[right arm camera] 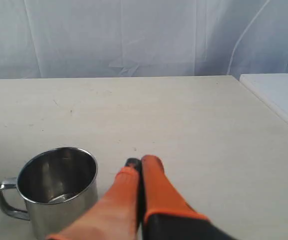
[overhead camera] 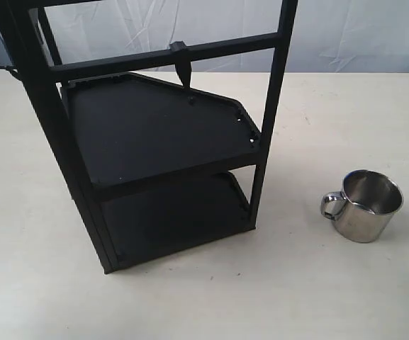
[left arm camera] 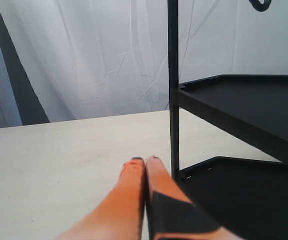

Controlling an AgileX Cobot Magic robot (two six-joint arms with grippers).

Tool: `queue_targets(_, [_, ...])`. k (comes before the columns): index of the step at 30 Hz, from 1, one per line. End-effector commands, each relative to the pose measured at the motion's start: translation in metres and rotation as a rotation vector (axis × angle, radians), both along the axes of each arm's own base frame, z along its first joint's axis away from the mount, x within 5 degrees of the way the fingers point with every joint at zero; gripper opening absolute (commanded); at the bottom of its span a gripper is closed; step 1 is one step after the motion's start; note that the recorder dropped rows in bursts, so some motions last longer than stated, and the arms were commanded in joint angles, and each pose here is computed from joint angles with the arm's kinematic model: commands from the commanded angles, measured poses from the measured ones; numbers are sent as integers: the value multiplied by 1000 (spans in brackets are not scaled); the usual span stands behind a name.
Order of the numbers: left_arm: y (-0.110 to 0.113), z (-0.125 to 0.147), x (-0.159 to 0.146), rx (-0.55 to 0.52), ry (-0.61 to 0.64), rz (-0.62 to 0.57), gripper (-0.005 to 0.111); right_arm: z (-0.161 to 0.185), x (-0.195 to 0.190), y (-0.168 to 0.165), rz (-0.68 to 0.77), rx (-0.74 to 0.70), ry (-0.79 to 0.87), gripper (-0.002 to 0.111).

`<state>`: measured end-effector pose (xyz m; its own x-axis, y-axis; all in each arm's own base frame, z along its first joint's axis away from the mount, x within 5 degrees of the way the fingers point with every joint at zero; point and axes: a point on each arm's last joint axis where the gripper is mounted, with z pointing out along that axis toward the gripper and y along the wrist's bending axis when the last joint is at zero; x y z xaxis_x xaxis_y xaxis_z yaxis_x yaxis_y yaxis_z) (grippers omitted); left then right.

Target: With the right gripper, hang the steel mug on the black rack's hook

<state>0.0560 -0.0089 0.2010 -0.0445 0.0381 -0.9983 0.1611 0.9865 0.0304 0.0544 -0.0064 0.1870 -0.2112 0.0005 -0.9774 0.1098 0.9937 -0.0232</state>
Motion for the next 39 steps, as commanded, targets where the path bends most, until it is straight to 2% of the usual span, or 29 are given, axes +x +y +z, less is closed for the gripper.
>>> queue_targets(1, [0,1,0,-4,-9,-5,1,1,0,1,5,8,-16,0])
queue_targets(3, [0,1,0,-4,-9,-5,1,4,1,3,2,147,-71,0])
queue_targets(6, [0,1,0,-4,-9,-5,1,13,2,6,-14,616,-197,0])
queue_targets(8, [0,1,0,-4,-9,-5,1,22,2,3,-30,734,-308,0])
queue_targets(11, [0,1,0,-4,-9,-5,1,33,0,-5,-67,789,-472,0])
queue_targets(19, [0,1,0,-4,-9,-5,1,60,-15,-23,-154,739,-863,0])
queue_targets(22, [0,1,0,-4,-9,-5,1,63,-18,-26,-168,731,-920,0])
queue_targets(25, [0,1,0,-4,-9,-5,1,60,-15,-24,-154,757,-874,0])
queue_targets(27, [0,1,0,-4,-9,-5,1,58,-13,-22,-132,839,-848,0])
queue_targets(32, [0,1,0,-4,-9,-5,1,64,-15,-22,-35,1296,-925,0])
queue_targets(34, [0,1,0,-4,-9,-5,1,76,-20,-22,3,1263,-988,0])
queue_targets(36, [0,1,0,-4,-9,-5,1,96,-25,-15,66,1027,-998,0])
queue_targets(38, [0,1,0,-4,-9,-5,1,116,-18,-3,80,732,-819,0])
queue_targets(39, [0,1,0,-4,-9,-5,1,122,-11,0,63,652,-692,0])
